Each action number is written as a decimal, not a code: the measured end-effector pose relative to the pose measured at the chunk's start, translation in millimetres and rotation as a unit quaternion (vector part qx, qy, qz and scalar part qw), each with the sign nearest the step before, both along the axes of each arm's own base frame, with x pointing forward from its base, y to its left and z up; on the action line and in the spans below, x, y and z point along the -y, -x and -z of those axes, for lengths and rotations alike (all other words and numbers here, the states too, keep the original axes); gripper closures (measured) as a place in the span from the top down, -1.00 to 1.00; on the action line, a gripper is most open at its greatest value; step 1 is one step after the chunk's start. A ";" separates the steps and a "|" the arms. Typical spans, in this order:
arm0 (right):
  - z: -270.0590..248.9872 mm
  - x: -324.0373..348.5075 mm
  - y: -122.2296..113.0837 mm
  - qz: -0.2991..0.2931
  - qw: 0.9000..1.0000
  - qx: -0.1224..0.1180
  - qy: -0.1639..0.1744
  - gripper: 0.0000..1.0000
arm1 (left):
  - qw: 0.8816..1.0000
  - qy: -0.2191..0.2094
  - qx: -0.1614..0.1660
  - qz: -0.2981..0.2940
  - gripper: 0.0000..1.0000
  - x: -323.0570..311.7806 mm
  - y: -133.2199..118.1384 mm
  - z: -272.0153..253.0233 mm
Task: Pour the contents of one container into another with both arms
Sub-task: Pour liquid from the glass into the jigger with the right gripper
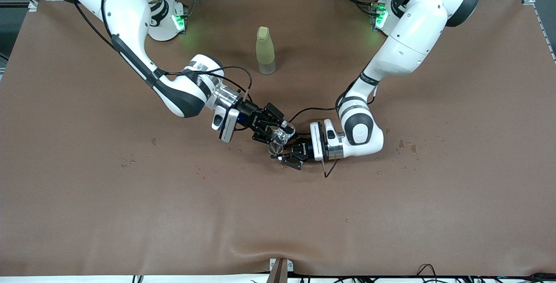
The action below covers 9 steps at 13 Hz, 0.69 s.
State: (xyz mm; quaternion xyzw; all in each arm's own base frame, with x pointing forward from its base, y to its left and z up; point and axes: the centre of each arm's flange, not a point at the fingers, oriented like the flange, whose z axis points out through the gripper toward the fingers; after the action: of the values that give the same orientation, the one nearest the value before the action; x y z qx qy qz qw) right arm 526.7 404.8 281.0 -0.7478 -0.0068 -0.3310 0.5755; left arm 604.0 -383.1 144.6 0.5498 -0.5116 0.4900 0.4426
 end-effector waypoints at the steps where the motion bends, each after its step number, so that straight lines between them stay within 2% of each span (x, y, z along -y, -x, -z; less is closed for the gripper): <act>1: 0.2 -0.8 1.0 0.008 1.000 -0.011 -0.007 0.00 | 1.000 -0.001 0.000 -0.001 -0.58 -0.2 -0.1 0.1; 9: 17.9 -3.2 5.9 0.035 0.996 -0.075 -0.033 0.00 | 1.000 -0.003 0.001 -0.003 -0.58 -1.1 -1.5 -0.2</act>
State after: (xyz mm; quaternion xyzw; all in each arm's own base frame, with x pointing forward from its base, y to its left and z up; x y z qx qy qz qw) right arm 520.8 408.0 263.1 -0.7508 0.0739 -0.2938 0.5869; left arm 605.5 -382.0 144.8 0.5523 -0.5121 0.4903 0.4386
